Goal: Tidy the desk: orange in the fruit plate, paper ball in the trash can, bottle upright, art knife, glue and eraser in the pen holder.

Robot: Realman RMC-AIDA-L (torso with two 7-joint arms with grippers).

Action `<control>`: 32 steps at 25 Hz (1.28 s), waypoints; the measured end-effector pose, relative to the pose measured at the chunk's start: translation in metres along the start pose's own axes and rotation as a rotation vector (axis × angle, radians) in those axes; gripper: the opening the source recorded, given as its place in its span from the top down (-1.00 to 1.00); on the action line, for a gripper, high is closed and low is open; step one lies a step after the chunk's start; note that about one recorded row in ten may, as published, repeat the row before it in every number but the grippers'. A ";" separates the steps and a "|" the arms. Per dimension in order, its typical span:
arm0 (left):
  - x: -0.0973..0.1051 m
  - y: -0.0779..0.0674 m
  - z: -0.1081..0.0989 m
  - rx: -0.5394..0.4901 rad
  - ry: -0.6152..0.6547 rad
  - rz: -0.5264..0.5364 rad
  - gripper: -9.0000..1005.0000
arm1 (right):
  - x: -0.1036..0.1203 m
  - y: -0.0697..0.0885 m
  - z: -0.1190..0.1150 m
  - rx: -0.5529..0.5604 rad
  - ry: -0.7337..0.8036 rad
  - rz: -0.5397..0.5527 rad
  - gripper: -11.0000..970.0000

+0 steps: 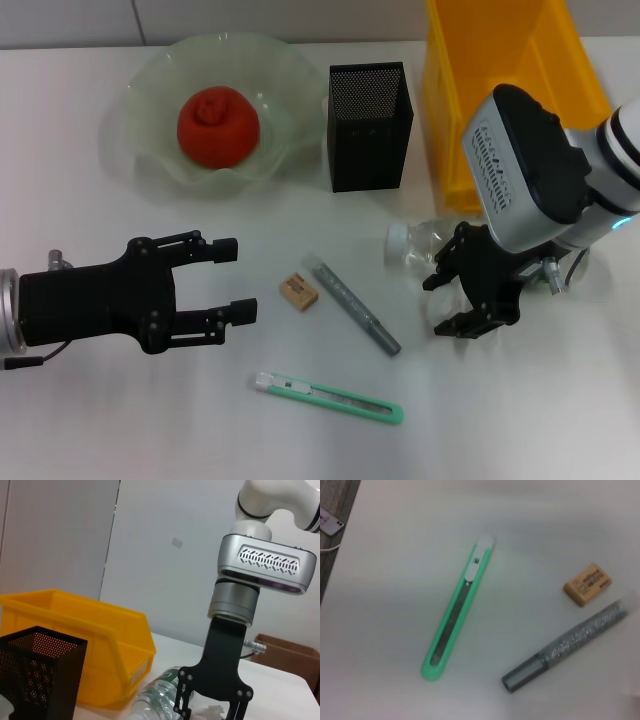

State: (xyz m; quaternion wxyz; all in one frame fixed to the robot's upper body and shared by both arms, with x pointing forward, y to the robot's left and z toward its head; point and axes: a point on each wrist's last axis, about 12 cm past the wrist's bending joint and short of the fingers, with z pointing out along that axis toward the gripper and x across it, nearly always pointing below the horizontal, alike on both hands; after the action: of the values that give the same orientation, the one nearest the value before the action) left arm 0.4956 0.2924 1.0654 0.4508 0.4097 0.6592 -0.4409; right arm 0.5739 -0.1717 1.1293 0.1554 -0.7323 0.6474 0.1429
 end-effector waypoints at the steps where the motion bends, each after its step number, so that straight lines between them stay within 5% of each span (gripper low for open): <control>1: 0.000 0.000 0.000 -0.001 -0.001 0.000 -0.57 | 0.000 0.000 -0.001 0.000 -0.007 0.004 -0.18; 9: 0.000 0.000 -0.001 0.000 -0.004 0.000 -0.57 | 0.004 -0.003 -0.024 0.018 -0.188 0.111 -0.01; 14: -0.001 0.000 -0.001 -0.010 -0.020 0.003 -0.56 | 0.033 0.006 -0.043 0.080 -0.510 0.222 0.00; 23: -0.001 -0.002 0.003 -0.005 -0.033 0.005 -0.56 | 0.085 0.044 -0.015 0.175 -0.908 0.332 0.00; 32: -0.002 -0.001 0.006 0.005 -0.028 0.017 -0.56 | 0.105 0.057 -0.011 0.316 -1.017 0.408 0.00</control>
State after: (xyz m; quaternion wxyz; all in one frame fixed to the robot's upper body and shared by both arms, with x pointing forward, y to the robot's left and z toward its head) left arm 0.4966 0.2866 1.0665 0.4627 0.4102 0.6483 -0.4442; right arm 0.5305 -0.2772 1.0937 0.5244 -0.3993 0.6331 0.4060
